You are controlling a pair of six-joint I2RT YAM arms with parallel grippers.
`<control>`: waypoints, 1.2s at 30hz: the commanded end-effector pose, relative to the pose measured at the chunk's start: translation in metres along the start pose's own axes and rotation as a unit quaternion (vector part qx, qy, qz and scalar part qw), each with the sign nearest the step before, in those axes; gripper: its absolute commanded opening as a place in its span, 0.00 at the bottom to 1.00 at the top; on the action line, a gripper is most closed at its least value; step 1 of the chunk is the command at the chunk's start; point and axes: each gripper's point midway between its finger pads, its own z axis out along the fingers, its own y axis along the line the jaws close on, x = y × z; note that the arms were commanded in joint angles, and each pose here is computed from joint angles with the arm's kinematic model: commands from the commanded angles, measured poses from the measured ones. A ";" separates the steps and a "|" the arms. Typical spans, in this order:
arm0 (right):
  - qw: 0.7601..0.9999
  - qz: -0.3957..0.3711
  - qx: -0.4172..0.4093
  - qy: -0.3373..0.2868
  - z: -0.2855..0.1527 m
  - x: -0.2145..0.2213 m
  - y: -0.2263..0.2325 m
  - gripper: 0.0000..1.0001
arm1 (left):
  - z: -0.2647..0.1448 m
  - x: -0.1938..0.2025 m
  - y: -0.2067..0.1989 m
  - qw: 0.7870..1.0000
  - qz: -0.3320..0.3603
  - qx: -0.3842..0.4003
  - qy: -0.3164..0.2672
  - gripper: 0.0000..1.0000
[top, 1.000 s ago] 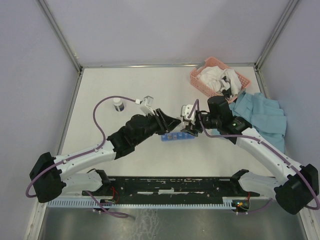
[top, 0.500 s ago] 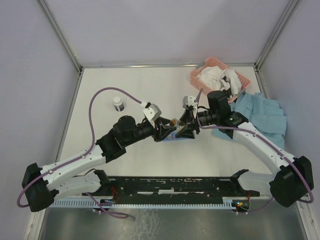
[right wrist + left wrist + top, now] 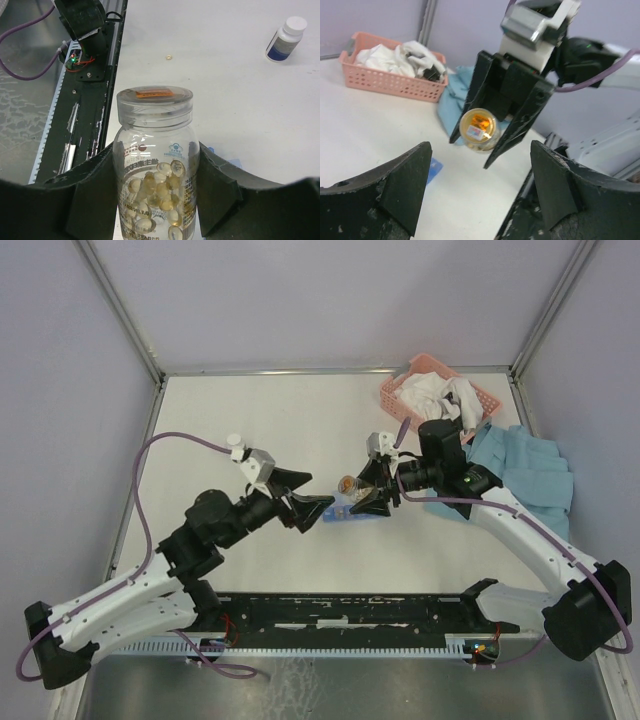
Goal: Sort the pills into containers
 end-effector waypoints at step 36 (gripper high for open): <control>0.968 -0.175 0.145 0.105 -0.014 0.014 -0.049 0.06 | 0.081 0.039 0.013 0.893 -0.410 -0.183 0.029 0.71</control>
